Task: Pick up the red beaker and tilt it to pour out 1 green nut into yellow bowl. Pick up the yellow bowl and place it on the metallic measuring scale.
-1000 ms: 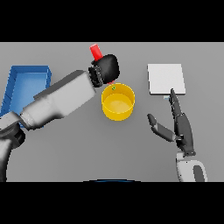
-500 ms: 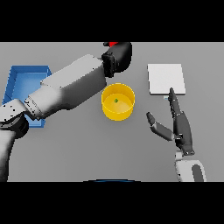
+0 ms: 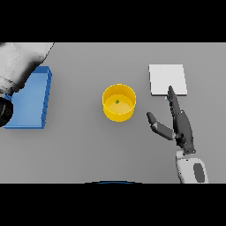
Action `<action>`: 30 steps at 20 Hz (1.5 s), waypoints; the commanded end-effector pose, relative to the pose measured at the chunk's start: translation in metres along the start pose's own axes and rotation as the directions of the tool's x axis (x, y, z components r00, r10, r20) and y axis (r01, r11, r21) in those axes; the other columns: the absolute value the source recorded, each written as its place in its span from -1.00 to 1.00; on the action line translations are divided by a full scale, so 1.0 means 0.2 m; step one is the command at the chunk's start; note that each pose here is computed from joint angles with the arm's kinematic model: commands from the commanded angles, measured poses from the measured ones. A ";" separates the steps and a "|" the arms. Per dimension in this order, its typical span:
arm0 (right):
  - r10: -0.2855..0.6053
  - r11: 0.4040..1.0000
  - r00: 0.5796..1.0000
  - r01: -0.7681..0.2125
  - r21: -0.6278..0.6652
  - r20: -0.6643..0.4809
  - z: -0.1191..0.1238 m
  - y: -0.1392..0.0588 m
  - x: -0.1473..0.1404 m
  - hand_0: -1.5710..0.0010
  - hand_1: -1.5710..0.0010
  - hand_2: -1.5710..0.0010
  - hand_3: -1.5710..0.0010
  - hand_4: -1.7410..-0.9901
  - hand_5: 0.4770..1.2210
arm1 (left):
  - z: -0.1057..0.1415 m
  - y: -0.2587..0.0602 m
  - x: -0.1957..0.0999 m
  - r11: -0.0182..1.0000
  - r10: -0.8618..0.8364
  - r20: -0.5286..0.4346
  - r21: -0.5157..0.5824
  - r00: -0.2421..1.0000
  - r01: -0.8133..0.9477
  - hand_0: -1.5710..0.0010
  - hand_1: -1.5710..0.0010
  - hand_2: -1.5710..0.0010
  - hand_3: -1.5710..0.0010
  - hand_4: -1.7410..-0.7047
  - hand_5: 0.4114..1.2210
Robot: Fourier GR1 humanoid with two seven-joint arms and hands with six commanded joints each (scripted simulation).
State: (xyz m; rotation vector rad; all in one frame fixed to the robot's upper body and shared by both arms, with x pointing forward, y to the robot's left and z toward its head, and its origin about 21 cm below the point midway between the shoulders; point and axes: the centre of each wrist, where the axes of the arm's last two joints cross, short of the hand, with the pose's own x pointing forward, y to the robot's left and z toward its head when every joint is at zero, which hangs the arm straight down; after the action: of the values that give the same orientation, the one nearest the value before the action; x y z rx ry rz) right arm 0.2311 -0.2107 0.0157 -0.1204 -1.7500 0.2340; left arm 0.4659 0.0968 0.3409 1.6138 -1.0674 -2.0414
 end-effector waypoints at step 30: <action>0.034 0.998 0.999 -0.034 0.055 0.005 0.00 -0.03 -0.05 1.00 1.00 1.00 1.00 0.56 -0.48 | 0.73 -1.66 0.13 0.011 0.758 -0.578 0.477 -0.304 -0.879 -1.00 -1.00 -1.00 -1.00 -0.83 0.13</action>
State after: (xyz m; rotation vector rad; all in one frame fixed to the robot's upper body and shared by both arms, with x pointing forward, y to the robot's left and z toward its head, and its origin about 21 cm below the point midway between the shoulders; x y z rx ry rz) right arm 0.2326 -0.2186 0.0079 -0.1106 -1.7450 0.3074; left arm 0.3838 0.3533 0.0956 0.7458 -1.0649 -0.2246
